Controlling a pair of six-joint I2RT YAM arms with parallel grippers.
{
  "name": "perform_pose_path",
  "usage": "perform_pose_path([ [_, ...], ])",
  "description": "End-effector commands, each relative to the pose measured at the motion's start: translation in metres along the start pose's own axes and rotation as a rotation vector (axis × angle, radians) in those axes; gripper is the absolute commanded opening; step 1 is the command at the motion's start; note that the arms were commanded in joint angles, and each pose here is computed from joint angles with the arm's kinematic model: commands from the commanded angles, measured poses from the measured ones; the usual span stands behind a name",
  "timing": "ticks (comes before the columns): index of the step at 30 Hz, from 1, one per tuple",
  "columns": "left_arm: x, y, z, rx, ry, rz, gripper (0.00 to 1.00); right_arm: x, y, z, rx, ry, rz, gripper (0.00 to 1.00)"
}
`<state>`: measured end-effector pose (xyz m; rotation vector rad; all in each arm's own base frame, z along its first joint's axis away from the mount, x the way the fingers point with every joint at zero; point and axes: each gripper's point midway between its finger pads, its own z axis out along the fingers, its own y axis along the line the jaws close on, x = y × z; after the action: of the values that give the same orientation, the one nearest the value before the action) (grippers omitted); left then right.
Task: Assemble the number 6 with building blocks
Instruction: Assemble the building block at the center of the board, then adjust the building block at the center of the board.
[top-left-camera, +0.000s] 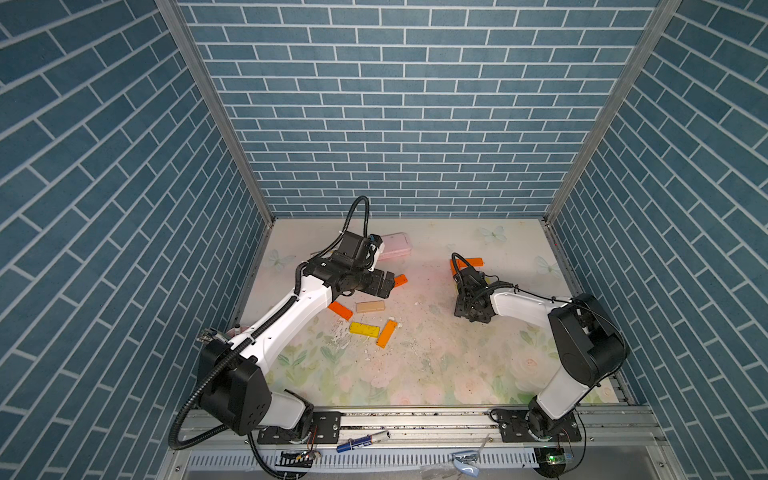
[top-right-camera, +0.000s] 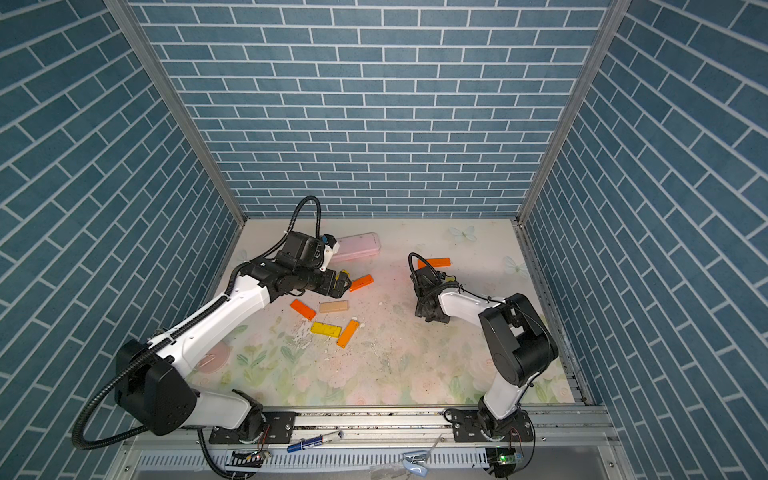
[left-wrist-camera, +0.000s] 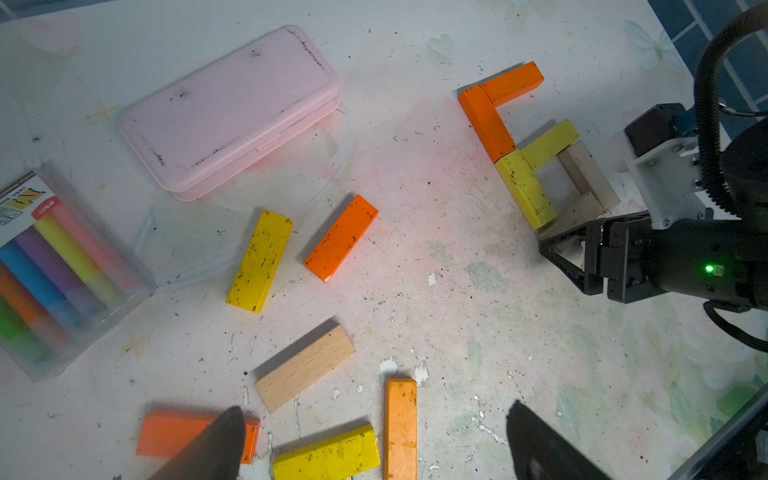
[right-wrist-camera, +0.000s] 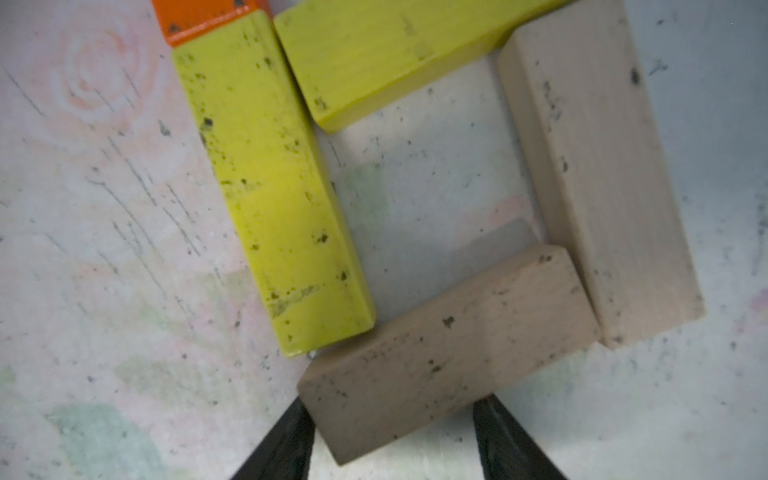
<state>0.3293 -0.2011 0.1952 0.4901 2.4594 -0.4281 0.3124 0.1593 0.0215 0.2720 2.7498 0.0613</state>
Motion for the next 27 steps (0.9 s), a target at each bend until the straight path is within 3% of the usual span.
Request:
perform_pose_path([
  [1, 0.000, -0.003, -0.003, 0.006, -0.005, 0.003, 0.98, 0.005, 0.000, -0.012, -0.013, 0.013, 0.041, 0.62],
  [7, 0.000, -0.003, -0.003, 0.008, -0.005, 0.001, 0.98, 0.025, 0.010, -0.022, -0.028, 0.032, -0.025, 0.61],
  [14, 0.000, -0.003, -0.003, 0.011, -0.004, 0.001, 0.97, 0.035, 0.015, -0.018, -0.039, 0.052, -0.047, 0.50],
  [27, 0.001, -0.003, -0.003, 0.011, -0.002, 0.002, 0.97, 0.031, 0.025, -0.003, -0.035, 0.065, -0.083, 0.49],
])
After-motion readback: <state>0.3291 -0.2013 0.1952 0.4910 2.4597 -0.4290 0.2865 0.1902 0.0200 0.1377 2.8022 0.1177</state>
